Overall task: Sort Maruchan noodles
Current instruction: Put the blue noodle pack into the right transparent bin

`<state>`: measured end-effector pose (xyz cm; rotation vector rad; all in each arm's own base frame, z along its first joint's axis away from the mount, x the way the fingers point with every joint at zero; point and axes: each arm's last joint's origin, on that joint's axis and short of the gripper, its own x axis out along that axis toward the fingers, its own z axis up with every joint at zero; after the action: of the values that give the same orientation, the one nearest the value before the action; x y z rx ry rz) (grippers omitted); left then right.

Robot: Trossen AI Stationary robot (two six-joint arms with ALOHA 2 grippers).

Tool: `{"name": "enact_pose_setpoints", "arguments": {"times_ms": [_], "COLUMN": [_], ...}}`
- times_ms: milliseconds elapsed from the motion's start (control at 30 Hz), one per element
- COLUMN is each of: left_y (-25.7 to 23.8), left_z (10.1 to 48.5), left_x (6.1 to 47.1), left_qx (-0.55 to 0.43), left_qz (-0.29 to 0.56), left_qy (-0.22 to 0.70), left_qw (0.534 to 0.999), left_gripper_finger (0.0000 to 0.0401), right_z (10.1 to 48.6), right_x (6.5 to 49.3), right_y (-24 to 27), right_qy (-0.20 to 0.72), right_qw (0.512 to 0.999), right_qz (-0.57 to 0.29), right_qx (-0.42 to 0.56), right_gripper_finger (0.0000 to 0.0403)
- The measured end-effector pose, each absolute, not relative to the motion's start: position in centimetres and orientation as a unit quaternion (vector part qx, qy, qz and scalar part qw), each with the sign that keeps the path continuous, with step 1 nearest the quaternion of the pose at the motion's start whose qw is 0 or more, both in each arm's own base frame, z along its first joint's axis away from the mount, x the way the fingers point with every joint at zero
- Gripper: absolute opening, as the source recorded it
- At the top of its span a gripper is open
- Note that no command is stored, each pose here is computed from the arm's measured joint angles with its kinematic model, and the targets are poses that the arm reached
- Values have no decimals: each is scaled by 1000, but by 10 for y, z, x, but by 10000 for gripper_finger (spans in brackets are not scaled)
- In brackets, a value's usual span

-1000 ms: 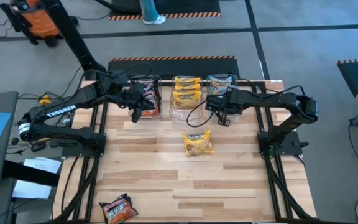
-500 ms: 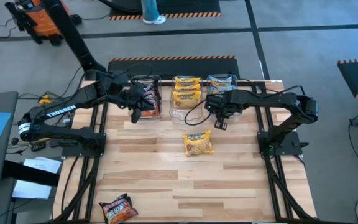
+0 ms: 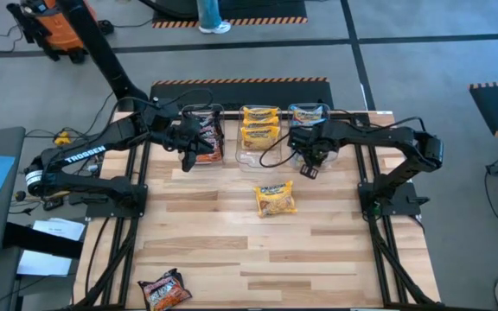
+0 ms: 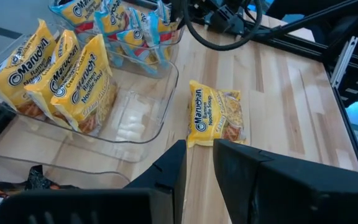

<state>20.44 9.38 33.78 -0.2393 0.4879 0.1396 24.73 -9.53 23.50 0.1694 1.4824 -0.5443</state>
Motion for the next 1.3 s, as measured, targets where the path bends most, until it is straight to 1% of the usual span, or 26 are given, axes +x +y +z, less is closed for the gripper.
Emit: {"name": "enact_pose_setpoints", "arguments": {"times_ms": [100,233,367,567,667,800,1200,1300], "left_y": [94,94,94,94,94,94,94,94], "left_z": [338,338,338,338,338,338,338,338], "left_x": [204,204,204,204,204,204,204,204], "left_qx": [-118,-118,-118,-119,-122,-122,-120,-120], "left_qz": [69,69,69,70,70,71,70,70], "left_qy": [241,241,241,240,240,240,240,240], "left_qw": [961,961,961,961,960,960,961,961], "left_gripper_finger": [66,66,66,66,66,66,66,66], "right_z": [242,257,273,277,273,263,231,222], "right_x": [247,249,251,248,247,246,265,269], "right_y": [-95,-95,-96,-113,-125,-136,-145,-144], "right_qy": [671,662,647,631,623,631,667,682], "right_qw": [696,698,710,715,718,708,694,681], "right_qz": [-242,-258,-261,-275,-267,-252,-201,-192], "right_qx": [77,93,93,120,160,193,185,183], "right_gripper_finger": [116,118,118,118,118,118,118,118]}}
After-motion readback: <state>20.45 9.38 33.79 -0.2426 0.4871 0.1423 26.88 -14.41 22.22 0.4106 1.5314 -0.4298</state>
